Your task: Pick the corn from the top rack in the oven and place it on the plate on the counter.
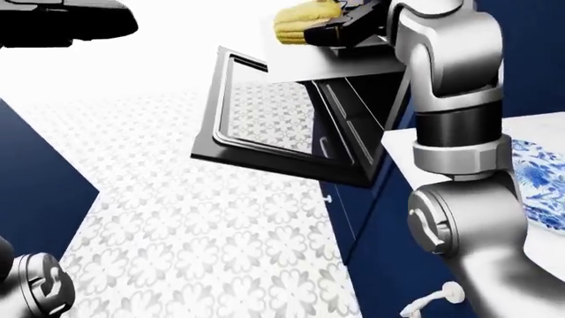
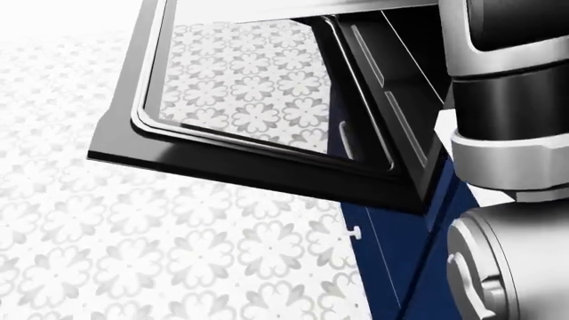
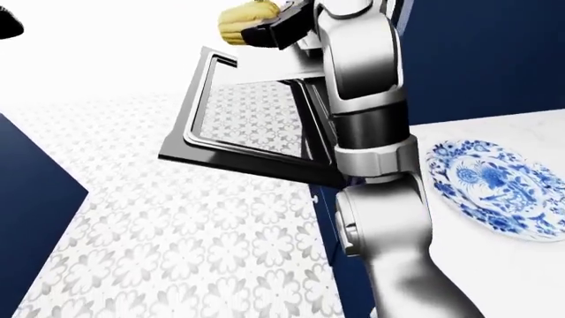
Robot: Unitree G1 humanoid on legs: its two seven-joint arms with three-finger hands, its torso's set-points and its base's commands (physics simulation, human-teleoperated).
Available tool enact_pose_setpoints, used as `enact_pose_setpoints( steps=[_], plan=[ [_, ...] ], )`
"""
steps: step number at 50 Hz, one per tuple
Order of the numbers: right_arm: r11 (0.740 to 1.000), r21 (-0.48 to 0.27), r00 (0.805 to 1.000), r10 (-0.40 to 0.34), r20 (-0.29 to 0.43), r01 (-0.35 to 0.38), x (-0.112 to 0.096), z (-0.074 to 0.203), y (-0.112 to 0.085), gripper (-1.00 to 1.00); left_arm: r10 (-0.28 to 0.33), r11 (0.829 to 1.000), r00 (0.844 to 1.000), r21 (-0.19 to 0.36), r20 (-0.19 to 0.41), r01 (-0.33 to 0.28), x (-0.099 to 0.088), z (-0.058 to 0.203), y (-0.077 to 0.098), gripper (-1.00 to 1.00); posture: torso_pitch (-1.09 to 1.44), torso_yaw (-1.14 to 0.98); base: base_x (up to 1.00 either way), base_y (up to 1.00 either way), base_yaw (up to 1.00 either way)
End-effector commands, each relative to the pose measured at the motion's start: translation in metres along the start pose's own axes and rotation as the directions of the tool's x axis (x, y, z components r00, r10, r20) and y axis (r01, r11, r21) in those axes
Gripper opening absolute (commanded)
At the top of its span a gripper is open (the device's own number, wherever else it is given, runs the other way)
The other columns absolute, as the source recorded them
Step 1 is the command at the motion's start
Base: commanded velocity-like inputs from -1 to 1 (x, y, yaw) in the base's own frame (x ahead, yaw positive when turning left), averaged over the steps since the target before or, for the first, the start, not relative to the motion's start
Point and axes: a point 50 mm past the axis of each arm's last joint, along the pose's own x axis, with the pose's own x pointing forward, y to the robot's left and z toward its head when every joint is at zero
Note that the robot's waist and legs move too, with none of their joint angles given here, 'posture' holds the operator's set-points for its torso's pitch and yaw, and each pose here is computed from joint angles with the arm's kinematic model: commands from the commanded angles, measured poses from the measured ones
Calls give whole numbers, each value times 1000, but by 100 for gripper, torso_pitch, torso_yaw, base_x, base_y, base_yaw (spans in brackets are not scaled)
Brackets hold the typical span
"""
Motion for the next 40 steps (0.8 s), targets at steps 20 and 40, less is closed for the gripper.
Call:
enact_pose_setpoints(
  steps=[20, 40],
  plan=[
    [999, -31, 988, -28, 152, 33, -12, 26, -10, -100, 6, 1000, 997, -9, 77, -6, -3, 17, 2, 100, 0, 0, 0, 0, -11],
    [995, -73, 987, -58, 147, 69, -12, 26, -12, -100, 12, 1000, 998, -5, 70, -12, -1, 11, 4, 100, 0, 0, 0, -10, -60]
  ],
)
